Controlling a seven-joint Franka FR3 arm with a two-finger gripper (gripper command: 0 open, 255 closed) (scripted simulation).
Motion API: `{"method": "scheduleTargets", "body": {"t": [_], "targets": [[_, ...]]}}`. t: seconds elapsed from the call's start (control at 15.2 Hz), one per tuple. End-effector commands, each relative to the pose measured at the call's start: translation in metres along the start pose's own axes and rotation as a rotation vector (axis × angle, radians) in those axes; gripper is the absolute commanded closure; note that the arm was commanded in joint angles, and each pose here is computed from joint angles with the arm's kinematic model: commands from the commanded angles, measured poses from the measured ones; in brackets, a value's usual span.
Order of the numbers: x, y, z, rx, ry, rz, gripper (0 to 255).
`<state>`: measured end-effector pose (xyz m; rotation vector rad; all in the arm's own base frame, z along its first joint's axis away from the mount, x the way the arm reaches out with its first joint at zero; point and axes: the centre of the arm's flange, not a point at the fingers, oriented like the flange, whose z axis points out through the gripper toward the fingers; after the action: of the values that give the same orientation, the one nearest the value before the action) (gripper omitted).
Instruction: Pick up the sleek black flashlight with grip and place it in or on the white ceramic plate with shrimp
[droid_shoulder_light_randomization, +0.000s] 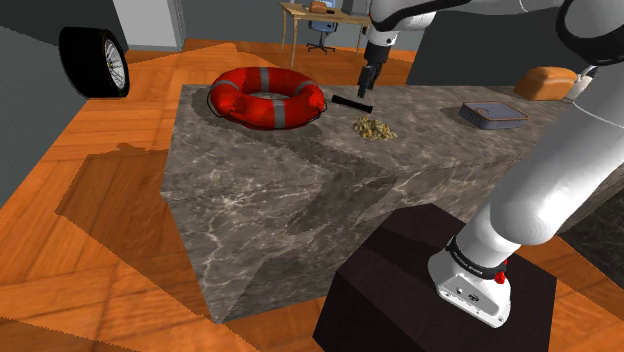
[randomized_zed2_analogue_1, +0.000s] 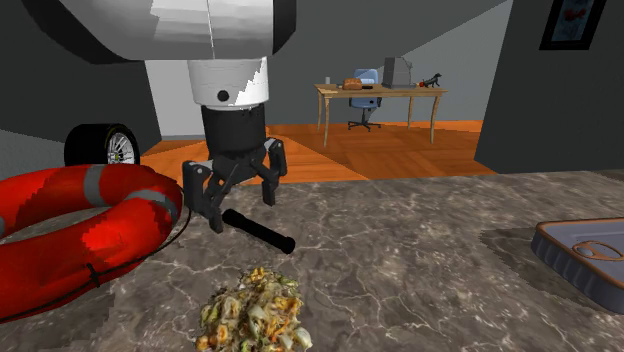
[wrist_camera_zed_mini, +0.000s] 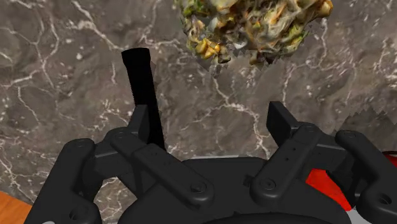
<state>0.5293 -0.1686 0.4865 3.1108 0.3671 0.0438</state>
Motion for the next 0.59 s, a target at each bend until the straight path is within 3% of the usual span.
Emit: {"method": "scheduleTargets", "body": {"t": [0.0,0.33,0.53], "targets": [[0.019,0.016,0.013,0.000,-0.009,-0.024,0],[0.067,0.053,0.046,0.001,-0.030,-0.079,0],[0.069,0.054,0.058,0.001,-0.031,-0.081,0]]}}
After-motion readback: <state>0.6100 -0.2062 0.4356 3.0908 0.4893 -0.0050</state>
